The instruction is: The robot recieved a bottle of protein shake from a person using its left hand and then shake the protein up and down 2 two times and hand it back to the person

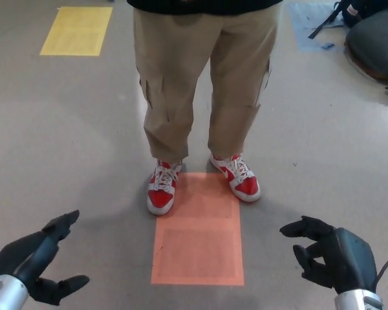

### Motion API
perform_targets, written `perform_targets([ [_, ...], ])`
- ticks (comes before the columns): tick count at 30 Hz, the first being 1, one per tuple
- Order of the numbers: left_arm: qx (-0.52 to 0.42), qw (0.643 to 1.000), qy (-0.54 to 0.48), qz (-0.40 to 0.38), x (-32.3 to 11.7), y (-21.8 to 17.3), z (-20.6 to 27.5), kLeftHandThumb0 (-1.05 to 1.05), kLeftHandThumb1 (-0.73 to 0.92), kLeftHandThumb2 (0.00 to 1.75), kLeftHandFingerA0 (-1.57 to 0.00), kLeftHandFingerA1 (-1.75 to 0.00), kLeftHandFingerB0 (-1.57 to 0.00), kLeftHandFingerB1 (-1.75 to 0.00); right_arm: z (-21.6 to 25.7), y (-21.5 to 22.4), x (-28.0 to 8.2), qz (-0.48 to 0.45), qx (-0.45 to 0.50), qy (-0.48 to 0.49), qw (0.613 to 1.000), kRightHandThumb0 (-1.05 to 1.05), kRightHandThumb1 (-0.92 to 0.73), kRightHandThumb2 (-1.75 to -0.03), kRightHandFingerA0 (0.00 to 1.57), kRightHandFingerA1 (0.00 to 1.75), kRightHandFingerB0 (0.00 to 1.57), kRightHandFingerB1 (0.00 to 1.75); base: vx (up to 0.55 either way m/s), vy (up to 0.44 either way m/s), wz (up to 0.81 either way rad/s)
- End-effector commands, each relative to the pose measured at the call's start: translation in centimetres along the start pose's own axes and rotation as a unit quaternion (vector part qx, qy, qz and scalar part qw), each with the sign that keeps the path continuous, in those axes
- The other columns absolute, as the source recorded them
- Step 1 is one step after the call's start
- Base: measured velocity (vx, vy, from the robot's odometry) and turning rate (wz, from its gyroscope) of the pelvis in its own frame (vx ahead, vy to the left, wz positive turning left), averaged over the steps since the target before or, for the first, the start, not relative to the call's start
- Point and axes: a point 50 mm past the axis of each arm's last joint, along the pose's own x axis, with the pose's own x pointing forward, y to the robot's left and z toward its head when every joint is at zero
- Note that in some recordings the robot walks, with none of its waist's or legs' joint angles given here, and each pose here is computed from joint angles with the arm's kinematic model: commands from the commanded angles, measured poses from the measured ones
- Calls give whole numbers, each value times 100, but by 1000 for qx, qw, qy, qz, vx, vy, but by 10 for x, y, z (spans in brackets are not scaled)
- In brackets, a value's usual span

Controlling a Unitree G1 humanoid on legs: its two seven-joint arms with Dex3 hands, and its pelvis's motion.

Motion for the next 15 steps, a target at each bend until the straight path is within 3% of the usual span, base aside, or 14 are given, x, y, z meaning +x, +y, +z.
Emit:
perform_targets([
  [1,78,997,-16,-2,2,0,2,-78,64,98,-29,-49,0,-22,-9,-2,0,7,-39,20,999,-22,-75,-63,88,48,73,45,0,0,0],
  [2,88,996,-16,-6,1,-3,2,-76,84,67,-30,-33,-7,-21,-11,-1,-3,14,-47,20,999,-24,-76,-63,85,47,71,44,0,0,0],
  [3,94,995,-15,-8,1,-5,2,-76,84,67,-30,-33,-7,-21,-12,0,-4,18,-52,19,998,-24,-76,-63,85,47,71,44,0,0,0],
  [5,108,994,-14,-18,-2,-13,1,-76,85,68,-28,-32,-7,-21,-16,4,-12,29,-68,18,997,-24,-76,-63,84,47,70,43,0,0,0],
  [9,111,993,-16,-28,-10,-29,-1,-76,85,68,-30,-33,-9,-22,-24,12,-28,44,-96,21,994,-27,-77,-63,97,52,71,43,0,0,0],
  [10,109,994,-17,-29,-12,-33,-2,-77,69,100,-24,-47,-4,-31,-26,14,-31,50,-101,23,993,-28,-78,-63,101,59,70,43,0,0,0],
  [14,107,994,-13,-33,-20,-43,-5,-77,68,98,-24,-46,-7,-33,-29,17,-38,62,-108,27,992,-27,-76,-64,100,66,69,42,0,0,0],
  [15,108,994,-15,-31,-22,-45,-6,-74,83,65,-33,-34,-12,-26,-29,18,-40,59,-109,22,992,-27,-77,-63,100,81,71,42,0,0,0],
])
